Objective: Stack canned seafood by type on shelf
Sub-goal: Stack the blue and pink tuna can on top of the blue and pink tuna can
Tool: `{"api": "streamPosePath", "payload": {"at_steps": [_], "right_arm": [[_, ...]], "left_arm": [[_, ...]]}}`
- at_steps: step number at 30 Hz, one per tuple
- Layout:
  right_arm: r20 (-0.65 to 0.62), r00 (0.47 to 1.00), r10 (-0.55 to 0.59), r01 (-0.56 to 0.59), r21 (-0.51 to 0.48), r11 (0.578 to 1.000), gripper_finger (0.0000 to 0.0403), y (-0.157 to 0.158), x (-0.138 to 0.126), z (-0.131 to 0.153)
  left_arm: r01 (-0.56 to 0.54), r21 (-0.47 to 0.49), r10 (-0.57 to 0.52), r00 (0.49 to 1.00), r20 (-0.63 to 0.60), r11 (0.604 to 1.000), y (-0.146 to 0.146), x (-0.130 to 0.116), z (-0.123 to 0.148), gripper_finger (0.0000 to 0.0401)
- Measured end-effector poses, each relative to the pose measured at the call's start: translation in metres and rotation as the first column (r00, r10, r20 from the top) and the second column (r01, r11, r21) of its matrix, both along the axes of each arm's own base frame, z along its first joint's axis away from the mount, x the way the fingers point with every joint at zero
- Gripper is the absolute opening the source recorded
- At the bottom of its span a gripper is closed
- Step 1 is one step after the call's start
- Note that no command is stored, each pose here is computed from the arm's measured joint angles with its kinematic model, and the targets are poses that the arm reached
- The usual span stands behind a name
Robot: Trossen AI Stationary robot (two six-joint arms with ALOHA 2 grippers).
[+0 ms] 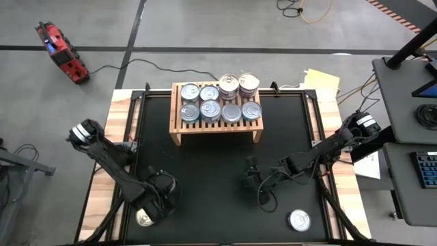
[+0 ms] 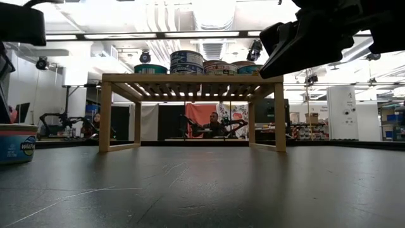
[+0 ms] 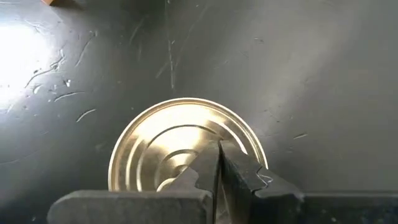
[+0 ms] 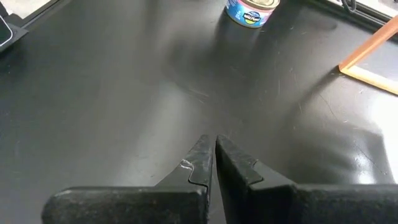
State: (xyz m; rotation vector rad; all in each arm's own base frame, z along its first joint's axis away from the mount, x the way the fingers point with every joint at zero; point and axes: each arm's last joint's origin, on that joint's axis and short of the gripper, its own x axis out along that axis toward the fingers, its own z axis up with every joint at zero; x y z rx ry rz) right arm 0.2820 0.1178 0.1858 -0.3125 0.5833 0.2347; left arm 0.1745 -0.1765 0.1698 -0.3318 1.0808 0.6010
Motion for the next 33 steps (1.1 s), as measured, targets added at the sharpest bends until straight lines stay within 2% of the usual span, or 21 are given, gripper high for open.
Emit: {"api": "streamPosePath", "payload": {"at_steps": [7, 16, 24, 29, 33], "right_arm": [[0.004, 1.000, -0.004, 0.004, 0.002, 1.000, 0.0013, -0.001, 0.001, 0.000], [0.003, 1.000, -0.008, 0.008, 0.008, 1.000, 0.0013, -0.001, 0.001, 0.000], [0.000, 1.000, -0.023, 0.023, 0.030, 0.999, 0.0013, -0.001, 0.001, 0.000], [-0.003, 1.000, -0.030, 0.030, 0.039, 0.999, 0.0013, -0.001, 0.001, 0.000], [-0.012, 0.999, -0.034, 0.034, 0.040, 0.999, 0.0013, -0.001, 0.000, 0.000]], "left_arm": [[0.000, 0.021, 0.000, 1.000, 0.018, 1.000, -0.009, 0.009, -0.007, 0.0000], [0.038, 0.032, -0.039, 0.998, 0.045, 0.999, -0.031, 0.035, -0.007, 0.0000], [0.096, 0.163, -0.109, 0.991, 0.075, 0.982, -0.043, 0.067, -0.013, 0.0000], [0.103, 0.180, -0.123, 0.987, 0.103, 0.978, -0.044, 0.083, -0.005, 0.0000], [0.140, 0.204, -0.167, 0.978, 0.124, 0.969, -0.043, 0.094, -0.010, 0.0000]]}}
